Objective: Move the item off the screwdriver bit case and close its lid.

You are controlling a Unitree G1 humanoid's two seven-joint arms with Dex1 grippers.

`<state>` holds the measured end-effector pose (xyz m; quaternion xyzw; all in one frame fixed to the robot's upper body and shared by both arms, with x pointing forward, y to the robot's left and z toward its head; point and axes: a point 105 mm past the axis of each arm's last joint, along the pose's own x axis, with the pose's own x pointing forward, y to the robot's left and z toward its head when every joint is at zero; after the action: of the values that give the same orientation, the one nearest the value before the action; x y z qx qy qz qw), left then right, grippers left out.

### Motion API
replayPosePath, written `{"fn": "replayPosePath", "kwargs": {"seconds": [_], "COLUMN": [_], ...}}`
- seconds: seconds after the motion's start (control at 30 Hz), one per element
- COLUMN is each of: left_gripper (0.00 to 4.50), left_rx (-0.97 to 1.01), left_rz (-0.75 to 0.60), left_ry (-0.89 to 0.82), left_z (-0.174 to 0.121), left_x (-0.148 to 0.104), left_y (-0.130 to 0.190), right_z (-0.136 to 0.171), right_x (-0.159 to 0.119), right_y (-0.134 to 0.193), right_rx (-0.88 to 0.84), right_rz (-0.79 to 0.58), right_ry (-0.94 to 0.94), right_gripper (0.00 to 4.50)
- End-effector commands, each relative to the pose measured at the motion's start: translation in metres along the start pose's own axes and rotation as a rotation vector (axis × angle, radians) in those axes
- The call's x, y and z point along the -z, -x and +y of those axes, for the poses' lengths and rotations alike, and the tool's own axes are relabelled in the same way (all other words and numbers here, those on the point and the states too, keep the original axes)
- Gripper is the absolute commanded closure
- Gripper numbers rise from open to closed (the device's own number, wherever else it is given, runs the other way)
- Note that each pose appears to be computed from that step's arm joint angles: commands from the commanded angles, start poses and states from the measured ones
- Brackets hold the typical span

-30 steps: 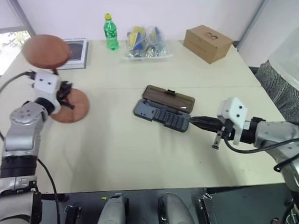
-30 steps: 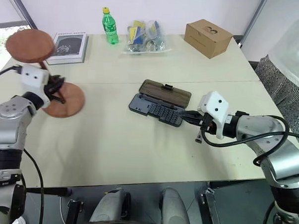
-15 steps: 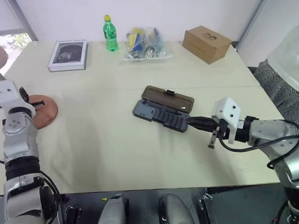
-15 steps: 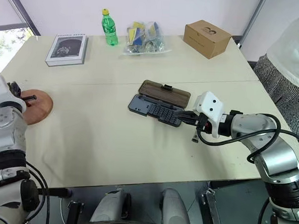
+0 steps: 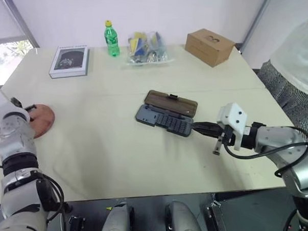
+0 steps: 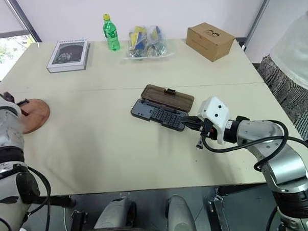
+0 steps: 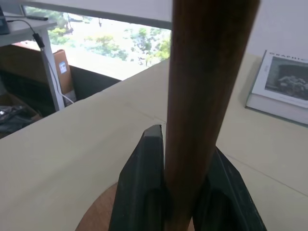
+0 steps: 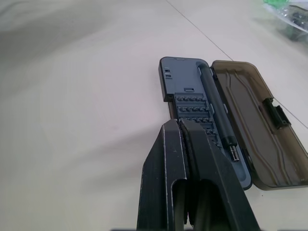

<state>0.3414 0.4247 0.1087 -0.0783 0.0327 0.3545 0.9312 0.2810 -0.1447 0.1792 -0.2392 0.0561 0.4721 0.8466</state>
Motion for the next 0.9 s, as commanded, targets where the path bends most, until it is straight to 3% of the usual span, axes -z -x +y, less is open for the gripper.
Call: {"fn": "replayPosePath", "kwargs": {"seconds": [0.03, 0.13, 0.17, 0.37, 0.6, 0.77, 0.9], "left_gripper": [1.65, 0.14, 0.06, 0.06, 0.06, 0.06, 0.06], "left_rx": [0.019, -0.009, -0.015, 0.041, 0.142, 0.268, 0.431], "left_rz": [-0.045, -0.104, -0.115, -0.254, -0.281, -0.203, -0.159], "left_ry": [-0.039, -0.071, -0.073, -0.120, -0.108, -0.119, -0.146], "left_z": [-0.001, 0.003, 0.004, 0.000, -0.008, -0.024, -0.058], "left_x": [-0.008, -0.017, -0.019, -0.041, -0.049, -0.028, -0.015], "left_y": [0.001, 0.004, 0.005, 0.023, 0.050, 0.089, 0.118], "right_z": [-0.002, -0.002, -0.002, -0.002, 0.000, -0.001, -0.007], "right_x": [-0.012, -0.012, -0.012, -0.011, -0.011, -0.011, -0.012], "right_y": [0.004, 0.004, 0.004, 0.003, 0.001, -0.002, -0.003], "right_rx": [0.023, 0.022, 0.022, 0.014, 0.004, -0.007, 0.015], "right_rz": [-0.032, -0.032, -0.032, -0.032, -0.037, -0.043, -0.054], "right_ry": [0.041, 0.041, 0.041, 0.036, 0.030, 0.031, 0.041], "right_gripper": [4.50, 4.50, 4.50, 4.50, 4.50, 4.50, 4.50]}}
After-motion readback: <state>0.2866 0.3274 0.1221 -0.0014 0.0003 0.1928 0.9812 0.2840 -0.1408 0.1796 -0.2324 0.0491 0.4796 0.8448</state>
